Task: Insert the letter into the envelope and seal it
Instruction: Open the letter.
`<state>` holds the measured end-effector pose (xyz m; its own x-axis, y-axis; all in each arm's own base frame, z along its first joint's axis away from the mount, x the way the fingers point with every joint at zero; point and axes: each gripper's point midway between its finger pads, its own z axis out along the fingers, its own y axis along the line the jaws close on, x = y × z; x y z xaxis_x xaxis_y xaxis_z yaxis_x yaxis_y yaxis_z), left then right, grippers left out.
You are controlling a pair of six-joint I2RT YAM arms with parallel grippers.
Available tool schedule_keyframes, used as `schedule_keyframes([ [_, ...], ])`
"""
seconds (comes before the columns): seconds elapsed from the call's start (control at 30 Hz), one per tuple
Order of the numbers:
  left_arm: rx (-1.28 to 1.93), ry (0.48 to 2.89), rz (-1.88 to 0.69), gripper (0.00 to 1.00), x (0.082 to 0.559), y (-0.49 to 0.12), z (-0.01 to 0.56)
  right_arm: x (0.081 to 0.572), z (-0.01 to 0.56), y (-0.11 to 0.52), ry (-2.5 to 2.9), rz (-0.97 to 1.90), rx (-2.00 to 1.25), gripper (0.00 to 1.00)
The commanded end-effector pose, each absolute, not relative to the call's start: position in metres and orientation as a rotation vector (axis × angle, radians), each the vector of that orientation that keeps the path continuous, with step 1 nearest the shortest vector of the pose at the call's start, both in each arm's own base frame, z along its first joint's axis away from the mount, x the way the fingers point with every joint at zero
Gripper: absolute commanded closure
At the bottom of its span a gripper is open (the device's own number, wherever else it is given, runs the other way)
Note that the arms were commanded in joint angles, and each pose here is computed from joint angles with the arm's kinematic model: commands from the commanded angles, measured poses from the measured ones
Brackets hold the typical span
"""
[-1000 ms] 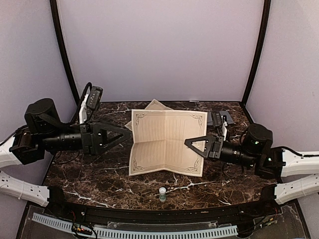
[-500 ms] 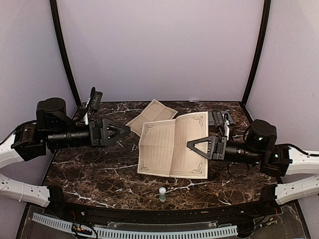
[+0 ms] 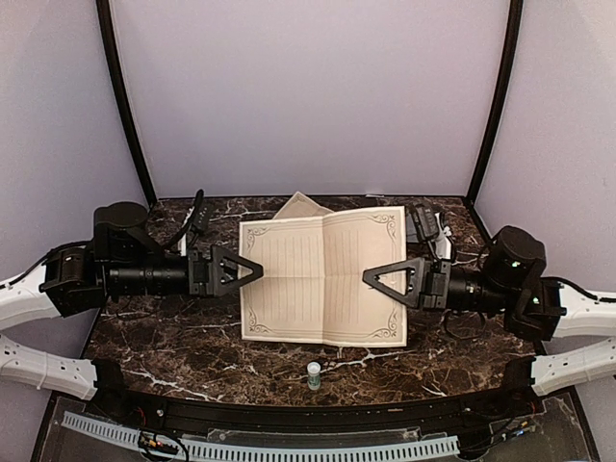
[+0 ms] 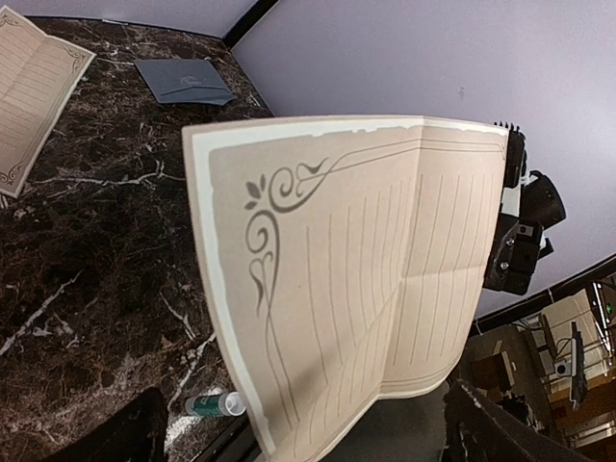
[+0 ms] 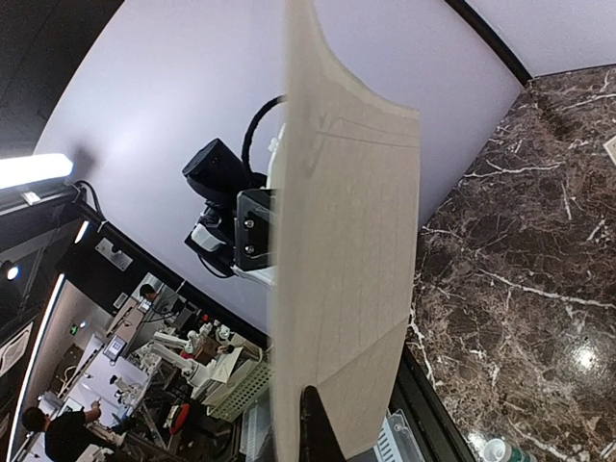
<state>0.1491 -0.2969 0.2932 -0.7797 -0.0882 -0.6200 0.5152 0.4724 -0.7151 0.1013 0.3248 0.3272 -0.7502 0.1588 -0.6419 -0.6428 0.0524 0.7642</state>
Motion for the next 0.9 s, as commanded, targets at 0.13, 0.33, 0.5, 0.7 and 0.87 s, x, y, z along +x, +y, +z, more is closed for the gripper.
schedule_keyframes([
  [0.13, 0.395, 2.092, -1.446, 0.05, 0.14, -0.31, 0.298, 0.093, 0.365, 0.318, 1.602, 1.84, -0.509, 1.0],
  [0.33, 0.405, 2.059, -1.48, 0.47, 0.138, -0.312, 0.303, 0.093, 0.362, 0.317, 1.612, 1.839, -0.505, 1.0],
  [0.5, 0.394, 2.051, -1.49, 0.66, 0.138, -0.312, 0.302, 0.093, 0.36, 0.316, 1.619, 1.839, -0.5, 1.0],
  [0.7, 0.398, 2.055, -1.497, 0.74, 0.138, -0.315, 0.3, 0.092, 0.361, 0.316, 1.619, 1.84, -0.512, 1.0],
  [0.87, 0.406, 2.033, -1.502, 0.61, 0.139, -0.315, 0.304, 0.094, 0.354, 0.317, 1.653, 1.822, -0.501, 1.0],
])
